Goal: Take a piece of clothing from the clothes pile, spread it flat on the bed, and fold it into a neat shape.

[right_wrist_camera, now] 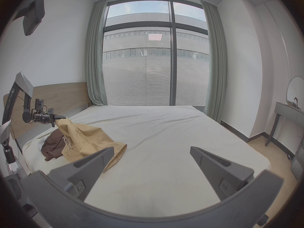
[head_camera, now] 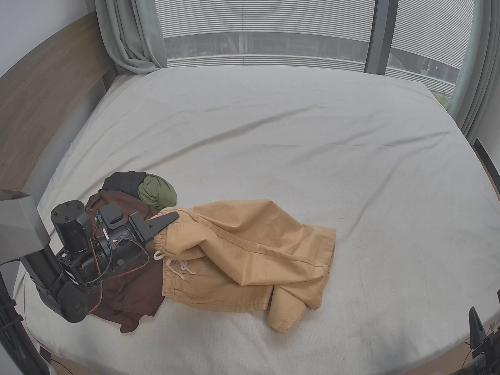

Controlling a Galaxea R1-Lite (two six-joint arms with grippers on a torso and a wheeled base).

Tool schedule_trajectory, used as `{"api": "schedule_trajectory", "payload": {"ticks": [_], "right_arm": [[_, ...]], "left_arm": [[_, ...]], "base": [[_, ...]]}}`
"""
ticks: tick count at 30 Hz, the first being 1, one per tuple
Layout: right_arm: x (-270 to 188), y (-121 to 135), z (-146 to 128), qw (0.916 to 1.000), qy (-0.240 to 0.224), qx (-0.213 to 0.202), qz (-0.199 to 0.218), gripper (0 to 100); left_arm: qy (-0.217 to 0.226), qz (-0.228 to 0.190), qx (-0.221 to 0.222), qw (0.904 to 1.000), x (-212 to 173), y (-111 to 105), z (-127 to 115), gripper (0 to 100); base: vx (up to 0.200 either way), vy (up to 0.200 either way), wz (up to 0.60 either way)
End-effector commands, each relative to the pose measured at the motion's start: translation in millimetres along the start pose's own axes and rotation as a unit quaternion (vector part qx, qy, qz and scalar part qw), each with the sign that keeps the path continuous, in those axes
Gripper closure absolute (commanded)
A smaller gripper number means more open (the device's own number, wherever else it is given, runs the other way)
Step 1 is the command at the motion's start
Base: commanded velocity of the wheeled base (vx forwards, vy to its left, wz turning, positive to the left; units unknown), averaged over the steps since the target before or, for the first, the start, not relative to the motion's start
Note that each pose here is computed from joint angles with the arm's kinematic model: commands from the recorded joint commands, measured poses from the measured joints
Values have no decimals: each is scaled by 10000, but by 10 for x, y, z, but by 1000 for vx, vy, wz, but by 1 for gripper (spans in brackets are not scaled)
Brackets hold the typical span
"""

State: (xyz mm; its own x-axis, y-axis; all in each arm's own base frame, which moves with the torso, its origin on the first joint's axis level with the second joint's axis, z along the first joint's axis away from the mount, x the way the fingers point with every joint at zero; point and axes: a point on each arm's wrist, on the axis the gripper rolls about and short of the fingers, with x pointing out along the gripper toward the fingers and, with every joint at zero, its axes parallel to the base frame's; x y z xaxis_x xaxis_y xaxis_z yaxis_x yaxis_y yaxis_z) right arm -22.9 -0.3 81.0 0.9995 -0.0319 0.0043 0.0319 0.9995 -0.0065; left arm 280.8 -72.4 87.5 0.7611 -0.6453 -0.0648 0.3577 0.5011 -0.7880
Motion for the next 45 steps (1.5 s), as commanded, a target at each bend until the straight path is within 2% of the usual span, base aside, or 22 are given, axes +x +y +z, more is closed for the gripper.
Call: {"api": "schedule_trajectory", "payload": {"ticks": [1,4,21,22,24,25,26,27,30,33,34,35,36,37,38,45], "right_arm": [[4,1,-51,10000,29,-6,6,0],[4,1,-50,10000,21,-44,22,0],[3,-1,-49,10000,6,-29,-17,0],[-8,-1,-2,9999,-147,-48,-3,0],[-69,-4,264,9969,-790,-33,-34,0],[-122,-8,596,9911,-1331,-15,-70,0],[-92,-10,787,9894,-1452,-8,-87,0],[-34,-12,897,9901,-1399,4,-78,0],[68,-14,930,9934,-1133,89,117,0],[217,2,927,9928,-585,643,826,0],[258,17,920,9900,-388,749,1127,0],[269,22,921,9887,-331,775,1239,0],[318,53,948,9795,-99,844,1826,0],[321,55,952,9787,-87,843,1871,0],[398,85,1007,9739,115,827,2112,0],[799,229,1211,9687,711,440,2336,0]], "left_arm": [[109,148,9,9998,-7,78,-59,100],[152,192,161,9996,-20,97,-83,100],[134,147,220,9996,-20,58,-82,100],[116,162,218,9996,-22,69,-72,100],[106,161,221,9996,-21,70,-67,100],[107,152,218,9996,-17,66,-67,100],[113,147,218,9996,-21,63,-68,100],[114,137,222,9996,-17,60,-68,100],[131,132,228,9996,-10,56,-79,100],[116,127,235,9996,-14,51,-72,100],[111,122,254,9995,-15,47,-70,100],[111,122,261,9995,-15,47,-70,100],[122,131,338,9993,-17,52,-74,100],[126,136,343,9992,-19,53,-77,100],[147,144,447,9988,-26,57,-85,100],[133,138,530,9984,-23,57,-77,100]], "base": [[0,0,0],[0,0,0],[0,0,0],[0,0,0],[0,0,0],[0,0,0],[0,0,0],[0,0,0],[0,0,0],[0,0,0],[0,0,0],[0,0,0],[0,0,0],[0,0,0],[0,0,0],[0,0,0]]}}
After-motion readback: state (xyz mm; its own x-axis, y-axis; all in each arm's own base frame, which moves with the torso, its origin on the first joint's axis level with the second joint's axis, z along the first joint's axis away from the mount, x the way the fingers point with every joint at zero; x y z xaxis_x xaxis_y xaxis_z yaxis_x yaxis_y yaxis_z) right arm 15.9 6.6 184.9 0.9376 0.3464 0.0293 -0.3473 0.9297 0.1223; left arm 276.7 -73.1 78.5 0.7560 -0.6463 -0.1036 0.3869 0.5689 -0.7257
